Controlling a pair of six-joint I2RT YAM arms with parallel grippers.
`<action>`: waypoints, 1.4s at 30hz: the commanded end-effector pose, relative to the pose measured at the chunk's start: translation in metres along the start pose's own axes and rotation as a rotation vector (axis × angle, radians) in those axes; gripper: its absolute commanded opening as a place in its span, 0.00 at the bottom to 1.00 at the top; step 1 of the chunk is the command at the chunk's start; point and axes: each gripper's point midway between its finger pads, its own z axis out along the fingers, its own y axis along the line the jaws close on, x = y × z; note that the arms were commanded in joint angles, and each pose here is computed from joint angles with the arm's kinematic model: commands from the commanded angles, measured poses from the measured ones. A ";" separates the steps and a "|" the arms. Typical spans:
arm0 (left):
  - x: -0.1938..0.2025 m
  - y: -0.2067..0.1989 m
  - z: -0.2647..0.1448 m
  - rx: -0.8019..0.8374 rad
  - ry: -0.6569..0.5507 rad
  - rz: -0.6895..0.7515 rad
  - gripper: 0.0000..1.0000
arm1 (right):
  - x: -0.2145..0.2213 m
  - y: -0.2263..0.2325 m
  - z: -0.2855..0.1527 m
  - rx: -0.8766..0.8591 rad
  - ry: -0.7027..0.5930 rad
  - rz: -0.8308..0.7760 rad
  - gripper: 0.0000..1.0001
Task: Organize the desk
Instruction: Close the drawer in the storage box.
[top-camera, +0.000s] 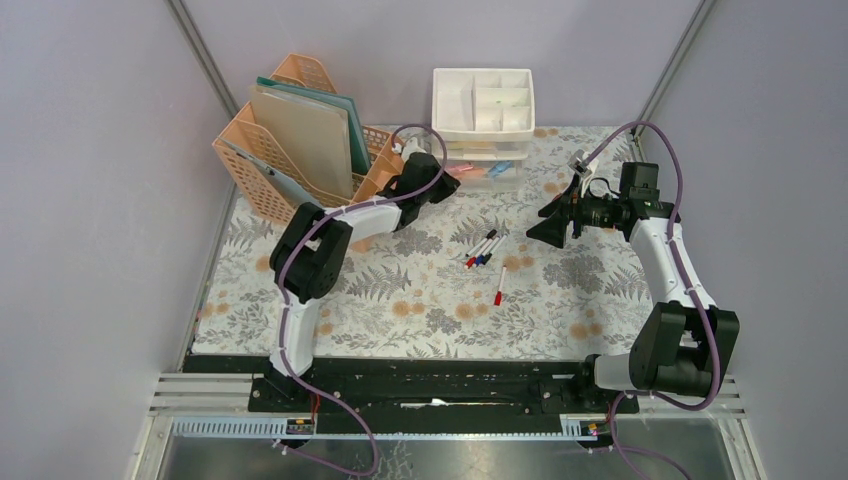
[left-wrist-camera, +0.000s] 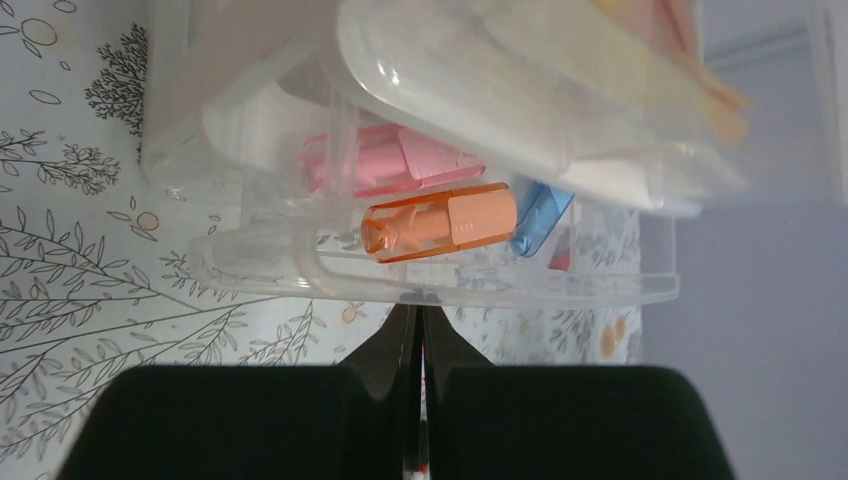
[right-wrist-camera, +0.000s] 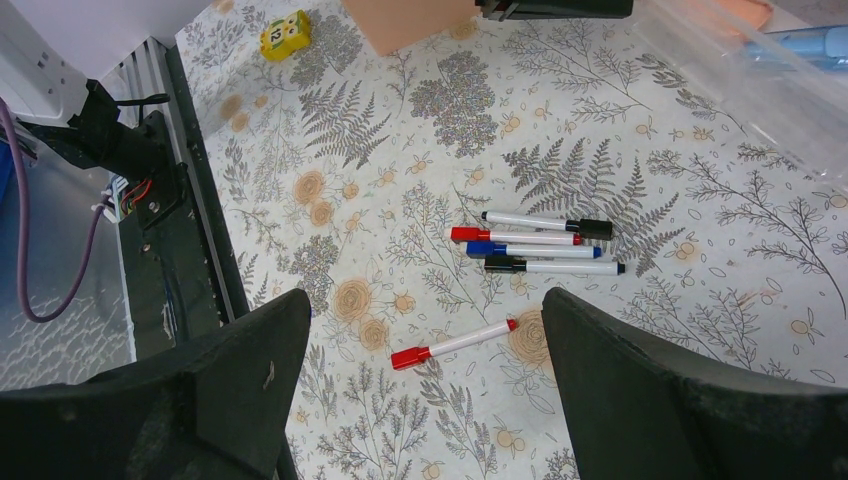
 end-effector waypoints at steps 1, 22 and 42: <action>-0.040 -0.019 0.013 0.041 -0.172 -0.171 0.02 | -0.009 0.003 -0.003 -0.013 -0.020 -0.008 0.92; -0.062 -0.052 0.004 0.340 -0.247 -0.110 0.38 | -0.007 0.001 -0.002 -0.011 -0.016 -0.004 0.92; -0.092 -0.050 -0.224 0.364 -0.530 0.411 0.98 | -0.100 -0.026 -0.043 0.369 -0.101 -0.439 1.00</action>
